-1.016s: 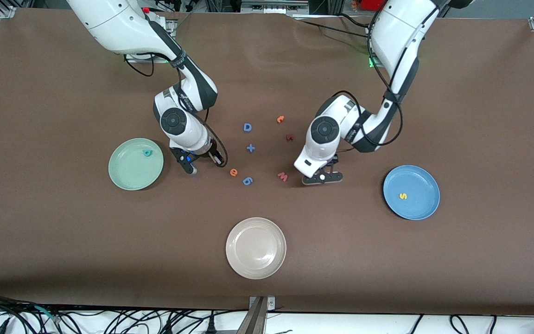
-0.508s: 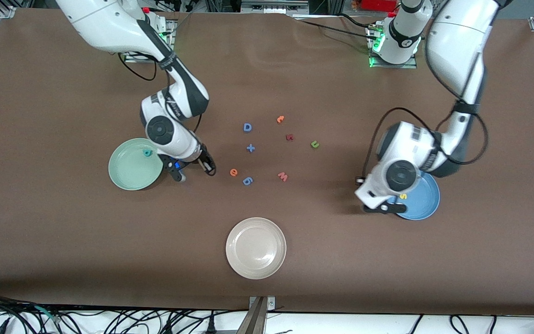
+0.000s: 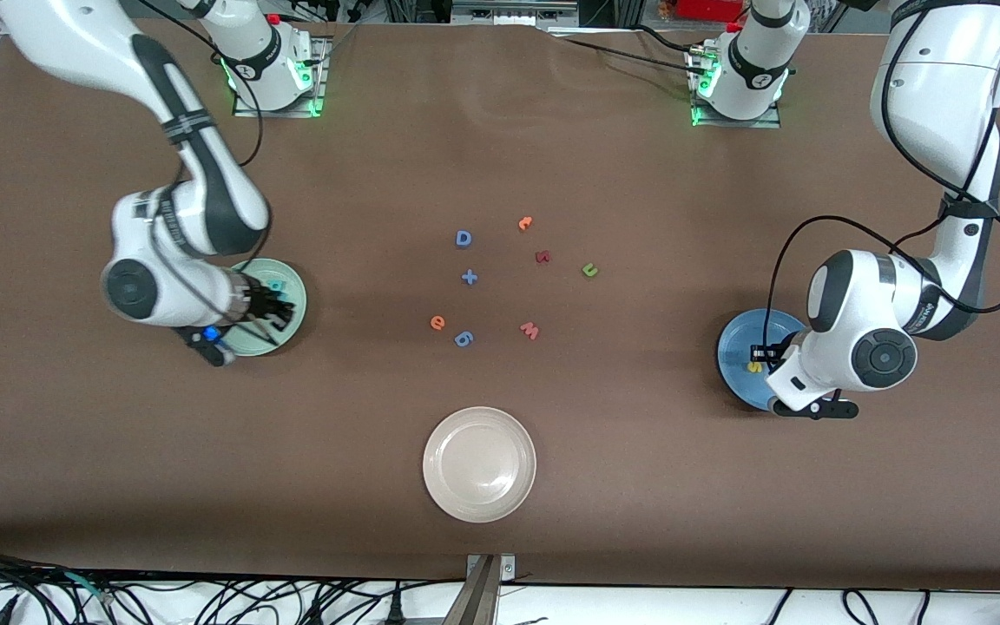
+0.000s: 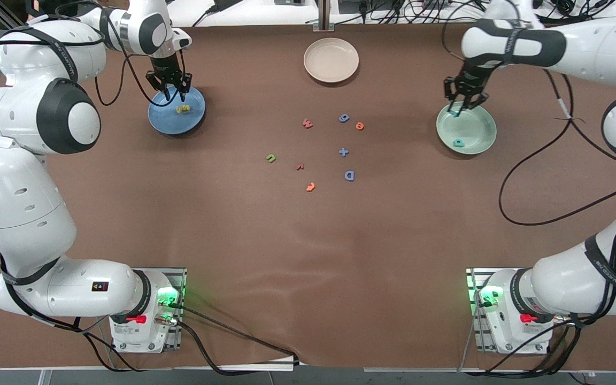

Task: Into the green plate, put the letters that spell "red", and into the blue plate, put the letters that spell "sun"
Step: 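Release u on blue plate with the left gripper while the right gripper releases l, then reach the left gripper to green u while the right gripper reaches orange e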

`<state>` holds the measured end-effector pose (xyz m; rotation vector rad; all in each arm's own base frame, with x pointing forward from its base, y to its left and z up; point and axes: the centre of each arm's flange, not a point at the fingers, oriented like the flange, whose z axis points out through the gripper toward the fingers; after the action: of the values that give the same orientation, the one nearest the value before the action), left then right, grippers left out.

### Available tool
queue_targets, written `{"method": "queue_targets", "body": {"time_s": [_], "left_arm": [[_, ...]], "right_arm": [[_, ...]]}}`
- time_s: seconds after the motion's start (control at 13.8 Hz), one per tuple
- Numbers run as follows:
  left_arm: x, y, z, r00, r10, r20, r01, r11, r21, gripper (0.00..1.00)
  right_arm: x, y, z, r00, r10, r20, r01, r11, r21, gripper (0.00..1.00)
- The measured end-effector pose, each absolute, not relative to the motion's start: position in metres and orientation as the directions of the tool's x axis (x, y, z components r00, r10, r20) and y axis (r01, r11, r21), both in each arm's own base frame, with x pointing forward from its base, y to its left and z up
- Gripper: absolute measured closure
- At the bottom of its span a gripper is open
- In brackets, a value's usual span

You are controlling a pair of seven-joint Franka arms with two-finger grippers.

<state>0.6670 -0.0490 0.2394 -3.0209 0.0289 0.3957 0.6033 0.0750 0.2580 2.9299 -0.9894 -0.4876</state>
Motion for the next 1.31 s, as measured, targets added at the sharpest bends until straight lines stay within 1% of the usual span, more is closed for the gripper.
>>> {"method": "queue_targets", "body": {"time_s": [0.15, 0.29, 0.36, 0.58, 0.73, 0.8, 0.87, 0.94, 1.09, 1.23, 1.31], "left_arm": [[0.669, -0.058, 0.241, 0.972, -0.017, -0.235, -0.035, -0.997, -0.074, 0.26], [0.667, -0.085, 0.243, 0.974, -0.031, -0.223, -0.036, -0.999, -0.022, 0.06], [0.664, -0.105, 0.246, 0.976, -0.032, -0.213, -0.033, -0.999, -0.002, 0.01], [0.634, -0.179, 0.254, 0.985, 0.013, -0.174, 0.021, -0.999, 0.039, 0.01], [0.6, -0.227, 0.249, 0.986, 0.075, -0.147, 0.086, -0.994, 0.065, 0.01], [0.58, -0.248, 0.242, 0.985, 0.097, -0.145, 0.109, -0.991, 0.075, 0.01], [0.561, -0.266, 0.234, 0.983, 0.115, -0.145, 0.127, -0.989, 0.078, 0.01], [0.543, -0.282, 0.226, 0.981, 0.134, -0.14, 0.145, -0.987, 0.068, 0.01], [0.514, -0.308, 0.215, 0.979, 0.17, -0.116, 0.173, -0.985, 0.02, 0.01], [0.498, -0.322, 0.209, 0.976, 0.196, -0.099, 0.196, -0.981, -0.008, 0.01], [0.492, -0.326, 0.206, 0.973, 0.208, -0.096, 0.209, -0.978, -0.007, 0.01]], "right_arm": [[0.602, 0.037, 0.251, 0.764, -0.564, -0.312, -0.56, -0.821, 0.111, 0.71], [0.596, 0.019, 0.232, 0.769, -0.541, -0.342, -0.534, -0.837, 0.123, 0.71], [0.592, 0.013, 0.219, 0.762, -0.536, -0.362, -0.528, -0.839, 0.131, 0.71], [0.576, -0.003, 0.181, 0.727, -0.541, -0.423, -0.528, -0.834, 0.16, 0.71], [0.57, -0.003, 0.173, 0.719, -0.54, -0.437, -0.524, -0.835, 0.168, 0.7], [0.569, -0.002, 0.173, 0.719, -0.539, -0.439, -0.523, -0.835, 0.168, 0.66], [0.569, -0.002, 0.173, 0.719, -0.538, -0.439, -0.523, -0.836, 0.168, 0.65], [0.57, -0.002, 0.174, 0.72, -0.538, -0.438, -0.523, -0.836, 0.167, 0.6], [0.572, -0.002, 0.18, 0.725, -0.539, -0.429, -0.525, -0.835, 0.161, 0.42], [0.578, 0.004, 0.199, 0.731, -0.549, -0.405, -0.54, -0.828, 0.148, 0.19], [0.582, 0.016, 0.214, 0.731, -0.557, -0.396, -0.552, -0.822, 0.139, 0.1]]}}
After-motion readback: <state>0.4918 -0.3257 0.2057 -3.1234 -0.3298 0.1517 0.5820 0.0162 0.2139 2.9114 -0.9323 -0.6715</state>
